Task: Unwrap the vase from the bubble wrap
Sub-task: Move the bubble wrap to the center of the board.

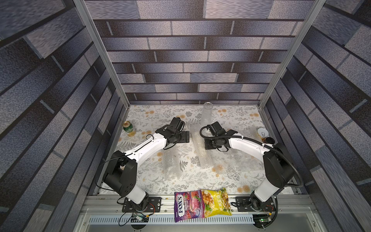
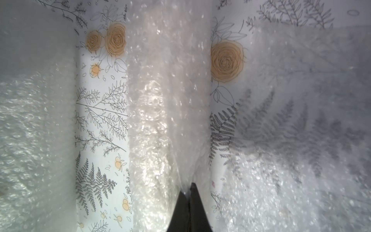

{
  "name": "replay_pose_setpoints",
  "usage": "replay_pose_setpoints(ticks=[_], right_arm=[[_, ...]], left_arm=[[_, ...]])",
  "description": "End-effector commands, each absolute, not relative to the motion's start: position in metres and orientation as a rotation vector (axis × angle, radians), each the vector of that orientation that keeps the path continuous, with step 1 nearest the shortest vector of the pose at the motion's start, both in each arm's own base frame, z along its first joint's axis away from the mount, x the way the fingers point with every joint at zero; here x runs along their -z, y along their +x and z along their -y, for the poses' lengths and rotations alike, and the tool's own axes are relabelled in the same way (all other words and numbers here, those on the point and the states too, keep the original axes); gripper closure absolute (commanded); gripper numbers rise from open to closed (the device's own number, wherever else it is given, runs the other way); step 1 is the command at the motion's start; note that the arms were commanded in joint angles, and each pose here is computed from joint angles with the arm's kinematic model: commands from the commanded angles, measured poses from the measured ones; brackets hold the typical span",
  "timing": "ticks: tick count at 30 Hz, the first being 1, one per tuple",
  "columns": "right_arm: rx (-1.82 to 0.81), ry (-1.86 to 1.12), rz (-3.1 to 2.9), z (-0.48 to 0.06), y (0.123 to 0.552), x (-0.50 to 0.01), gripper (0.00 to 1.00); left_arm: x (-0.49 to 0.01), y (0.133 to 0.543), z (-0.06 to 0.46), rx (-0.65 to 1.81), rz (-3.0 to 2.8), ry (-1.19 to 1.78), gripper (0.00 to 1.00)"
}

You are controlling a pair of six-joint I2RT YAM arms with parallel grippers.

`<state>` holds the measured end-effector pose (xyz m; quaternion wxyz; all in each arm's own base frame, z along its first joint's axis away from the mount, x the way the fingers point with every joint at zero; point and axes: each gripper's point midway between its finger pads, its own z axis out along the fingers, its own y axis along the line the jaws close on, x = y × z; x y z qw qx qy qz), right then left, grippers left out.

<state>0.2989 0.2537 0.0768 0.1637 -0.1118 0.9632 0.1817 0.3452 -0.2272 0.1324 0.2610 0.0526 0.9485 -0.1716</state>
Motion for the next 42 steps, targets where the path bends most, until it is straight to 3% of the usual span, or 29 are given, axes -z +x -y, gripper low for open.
replay_pose_setpoints(ticks=[1,16,26,42], right_arm=[[-0.556,-0.238,-2.797,-0.248,0.277,-0.068,1.0],[-0.637,-0.006,-2.789,-0.233,0.256,-0.066,0.96],[-0.586,-0.022,-2.784,-0.228,0.26,-0.062,0.9],[-0.561,-0.031,-2.79,-0.225,0.259,-0.06,0.85]], left_arm=[[-0.131,0.344,0.238,0.43,-2.573,0.217,0.15],[-0.114,0.322,0.285,0.596,-2.6,0.355,0.14],[-0.103,0.315,0.312,0.671,-2.619,0.425,0.25],[-0.099,0.319,0.333,0.756,-2.604,0.45,0.25]])
